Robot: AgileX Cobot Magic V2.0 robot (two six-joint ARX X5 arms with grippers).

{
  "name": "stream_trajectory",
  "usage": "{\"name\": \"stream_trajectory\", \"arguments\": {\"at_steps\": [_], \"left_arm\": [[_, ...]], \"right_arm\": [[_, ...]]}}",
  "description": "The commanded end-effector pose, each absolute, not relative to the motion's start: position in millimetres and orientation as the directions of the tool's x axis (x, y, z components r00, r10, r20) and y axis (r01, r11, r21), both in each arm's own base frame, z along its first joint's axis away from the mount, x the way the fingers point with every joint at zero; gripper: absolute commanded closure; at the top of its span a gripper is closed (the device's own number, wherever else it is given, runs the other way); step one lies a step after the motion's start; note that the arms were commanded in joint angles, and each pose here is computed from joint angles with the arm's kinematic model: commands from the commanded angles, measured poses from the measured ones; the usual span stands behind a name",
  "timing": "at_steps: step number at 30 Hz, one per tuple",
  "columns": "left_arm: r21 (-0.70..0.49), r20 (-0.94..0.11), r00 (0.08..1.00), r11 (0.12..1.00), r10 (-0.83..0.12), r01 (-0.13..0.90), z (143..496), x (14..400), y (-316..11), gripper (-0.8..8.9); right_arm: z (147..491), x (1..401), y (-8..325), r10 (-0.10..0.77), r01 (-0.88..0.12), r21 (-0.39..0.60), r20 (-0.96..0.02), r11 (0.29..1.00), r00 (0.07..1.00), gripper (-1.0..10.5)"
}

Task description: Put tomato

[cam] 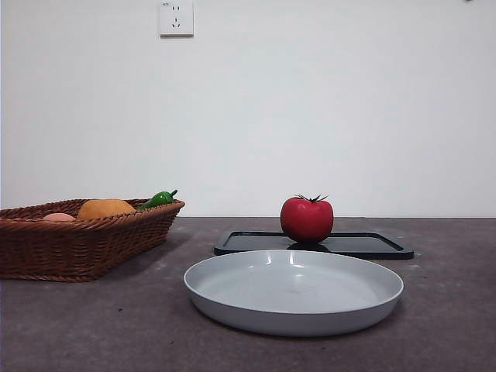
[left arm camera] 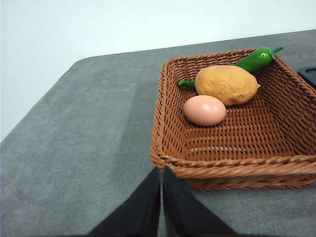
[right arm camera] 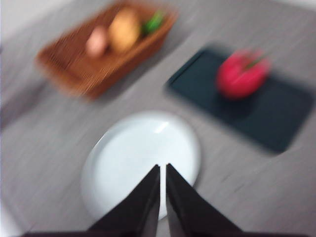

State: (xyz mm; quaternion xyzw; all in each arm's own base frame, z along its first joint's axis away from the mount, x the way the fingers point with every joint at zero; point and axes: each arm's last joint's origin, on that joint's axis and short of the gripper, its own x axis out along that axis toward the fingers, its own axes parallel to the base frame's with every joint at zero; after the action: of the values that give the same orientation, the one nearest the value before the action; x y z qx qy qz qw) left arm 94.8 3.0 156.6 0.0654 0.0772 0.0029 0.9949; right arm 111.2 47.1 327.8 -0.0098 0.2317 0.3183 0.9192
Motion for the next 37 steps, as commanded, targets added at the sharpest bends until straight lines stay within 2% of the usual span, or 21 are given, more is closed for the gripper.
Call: {"name": "stream_trajectory", "arguments": {"at_steps": [1,4,9,17,22,28,37], "left_arm": [[0.121,-0.178,0.984,0.993,0.022,-0.001,149,96,3,8.06],[0.121,-0.178,0.984,0.993,0.022,-0.001,149,96,3,8.06],[0.121,-0.178,0.984,0.993,0.022,-0.001,149,96,3,8.06],[0.121,-0.178,0.984,0.993,0.022,-0.001,149,96,3,8.06],[0.121,-0.178,0.984,0.993,0.022,-0.001,149,96,3,8.06],[0.121,-0.178,0.984,0.993,0.022,-0.001,149,96,3,8.06],[0.121,-0.178,0.984,0.993,0.022,-0.001,149,96,3,8.06]], "right_arm": [[323,107,33,0.516,-0.519,0.086,-0.332,0.850,0.790,9.4],[307,102,21,0.431,-0.432,0.047,-0.231,0.901,0.872,9.4],[269,97,9,0.320,-0.322,-0.003,-0.090,0.947,0.943,9.4],[210,93,2,0.126,-0.126,-0.004,-0.015,0.992,0.992,9.4],[185,95,-1,0.043,-0.043,0.028,-0.005,0.999,0.999,9.4],[162,97,-1,0.021,-0.019,0.045,-0.044,0.999,0.999,9.4],[151,96,-1,0.016,-0.008,0.051,-0.161,0.999,0.987,9.4]]}}
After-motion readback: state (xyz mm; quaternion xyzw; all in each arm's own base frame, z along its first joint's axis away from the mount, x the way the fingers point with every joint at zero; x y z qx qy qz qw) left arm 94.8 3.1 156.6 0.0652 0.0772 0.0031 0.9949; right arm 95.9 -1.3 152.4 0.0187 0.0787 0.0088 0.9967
